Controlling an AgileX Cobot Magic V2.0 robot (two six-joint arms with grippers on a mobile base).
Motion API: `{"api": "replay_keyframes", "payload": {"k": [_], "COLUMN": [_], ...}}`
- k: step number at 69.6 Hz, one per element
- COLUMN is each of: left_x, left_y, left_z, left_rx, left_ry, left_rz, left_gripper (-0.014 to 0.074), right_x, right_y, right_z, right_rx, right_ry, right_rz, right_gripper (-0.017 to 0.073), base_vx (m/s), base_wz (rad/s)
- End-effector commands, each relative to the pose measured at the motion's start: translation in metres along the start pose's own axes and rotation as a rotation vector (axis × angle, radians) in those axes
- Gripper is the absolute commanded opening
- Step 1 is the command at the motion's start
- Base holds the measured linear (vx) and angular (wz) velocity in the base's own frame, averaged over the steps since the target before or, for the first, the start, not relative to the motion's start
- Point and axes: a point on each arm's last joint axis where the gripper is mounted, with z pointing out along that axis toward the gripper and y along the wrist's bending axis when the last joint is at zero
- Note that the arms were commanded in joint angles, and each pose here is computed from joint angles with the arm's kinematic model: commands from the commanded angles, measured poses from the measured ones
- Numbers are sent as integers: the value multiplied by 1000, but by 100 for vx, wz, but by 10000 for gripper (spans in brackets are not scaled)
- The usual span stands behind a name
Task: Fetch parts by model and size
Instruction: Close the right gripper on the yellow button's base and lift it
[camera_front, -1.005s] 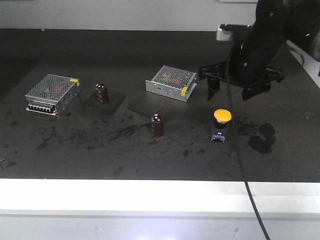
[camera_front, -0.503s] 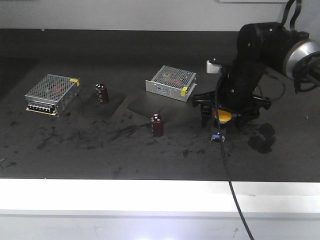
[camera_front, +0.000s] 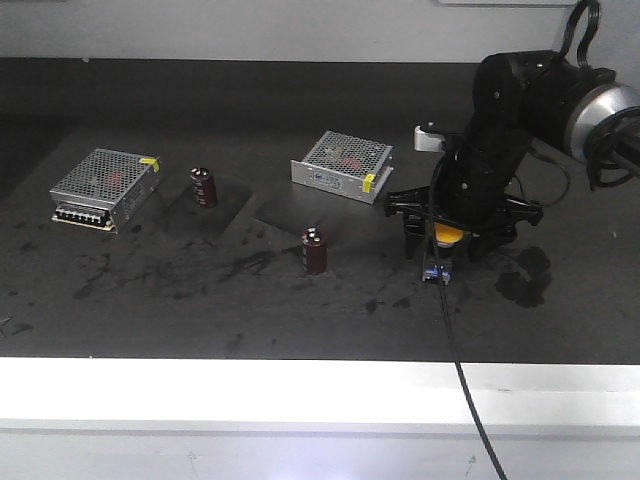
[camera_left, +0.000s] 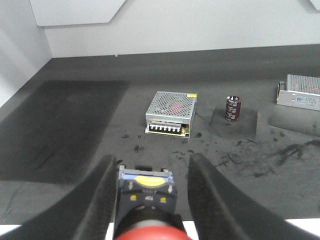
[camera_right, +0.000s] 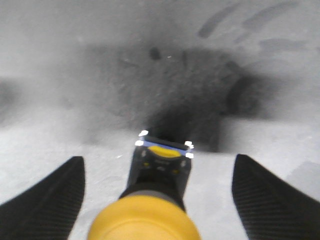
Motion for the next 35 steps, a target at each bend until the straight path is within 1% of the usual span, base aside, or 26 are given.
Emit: {"api": "replay_keyframes", "payload": {"k": [1,3,5,7,16,18,30,35], "left_x": [-13,-13,-13,-13,-13,-13,-13,-13], "left_y": [0,0,0,0,0,0,0,0], "left_z": [-1,-1,-1,-1,-1,-1,-1,-1], "left_rx": [6,6,6,6,6,6,6,6], "left_ry": [-83,-85,-85,-85,-85,-85,-85,-85], "left_rz": [8,8,8,8,8,8,8,8], "left_gripper": [-6,-6,-6,-6,-6,-6,-6,-6], "right_x": [-1,-1,-1,0,0,0,-1,-1], "right_y": [1,1,0,0,0,0,0,0], "right_z": [-29,-29,-29,-28,-28,-28,-29,-30], "right_rx": [-18,-16,-13,-11,-10,-10,-11,-10], "right_ry": [-93,-92,-89,-86,-84,-83,-90,-100], "right_rz": [-3,-3,-4,-4,-4,-5,-22,-62], "right_gripper": [414,386,331,295,30,-16,-10,-10], "base_vx": [0,0,0,0,0,0,0,0], "base_wz": [0,0,0,0,0,0,0,0]}}
